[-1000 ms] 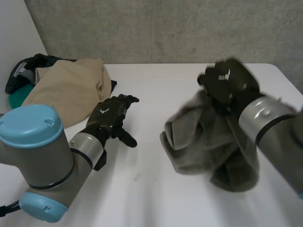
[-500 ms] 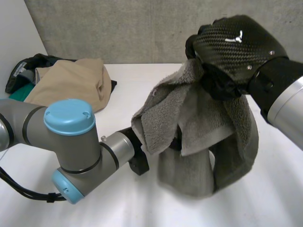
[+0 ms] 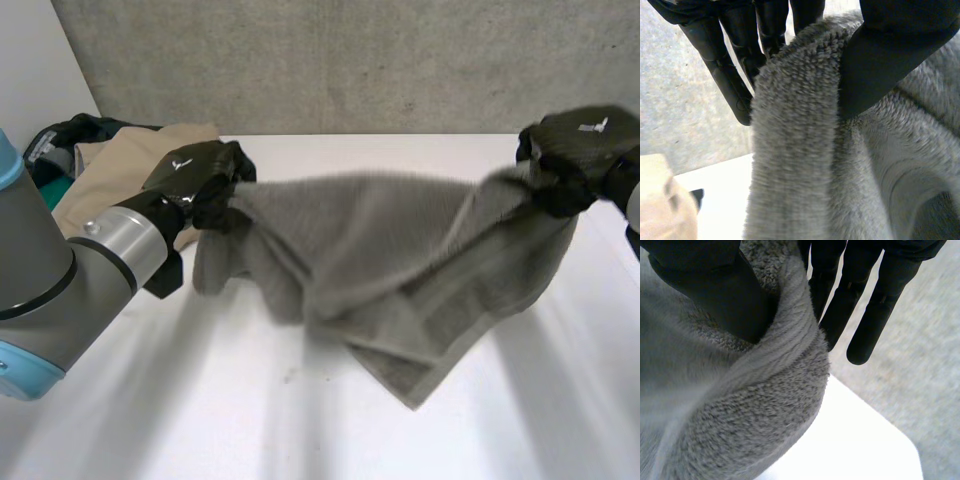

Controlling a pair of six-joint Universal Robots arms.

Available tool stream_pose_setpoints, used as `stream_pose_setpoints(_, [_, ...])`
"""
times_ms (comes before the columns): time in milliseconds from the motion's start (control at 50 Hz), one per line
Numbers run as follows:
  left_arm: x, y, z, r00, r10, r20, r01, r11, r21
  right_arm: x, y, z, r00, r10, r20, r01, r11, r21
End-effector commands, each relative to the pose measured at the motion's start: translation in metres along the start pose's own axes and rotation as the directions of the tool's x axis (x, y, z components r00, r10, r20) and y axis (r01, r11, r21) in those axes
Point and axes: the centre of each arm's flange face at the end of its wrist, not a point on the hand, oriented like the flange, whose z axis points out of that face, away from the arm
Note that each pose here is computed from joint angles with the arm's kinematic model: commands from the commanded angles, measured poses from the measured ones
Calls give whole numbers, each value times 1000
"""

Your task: Fold the laundry.

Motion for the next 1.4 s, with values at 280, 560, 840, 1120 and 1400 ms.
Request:
stream_pose_setpoints(280, [-16,-83,84,938,304,167,-346,858,381,10,-52,81,973,95,-209,13,886,463])
stream_pose_setpoints(560, [-2,-164,5,983,137,126,-185,794,579,-4,-86,4,983,30,-182,74,839,539])
stream_pose_setpoints(840, [-16,-128,-17,978,123,166,-186,871,455,-16,-61,-10,994,-36,-101,71,930,361])
stream_pose_setpoints(1120, [-56,29,69,967,191,171,-199,979,33,-93,38,40,989,-64,136,55,996,70])
stream_pose_setpoints(1400, [-58,39,81,938,299,175,-300,954,-21,-99,84,66,999,-54,6,54,999,-4])
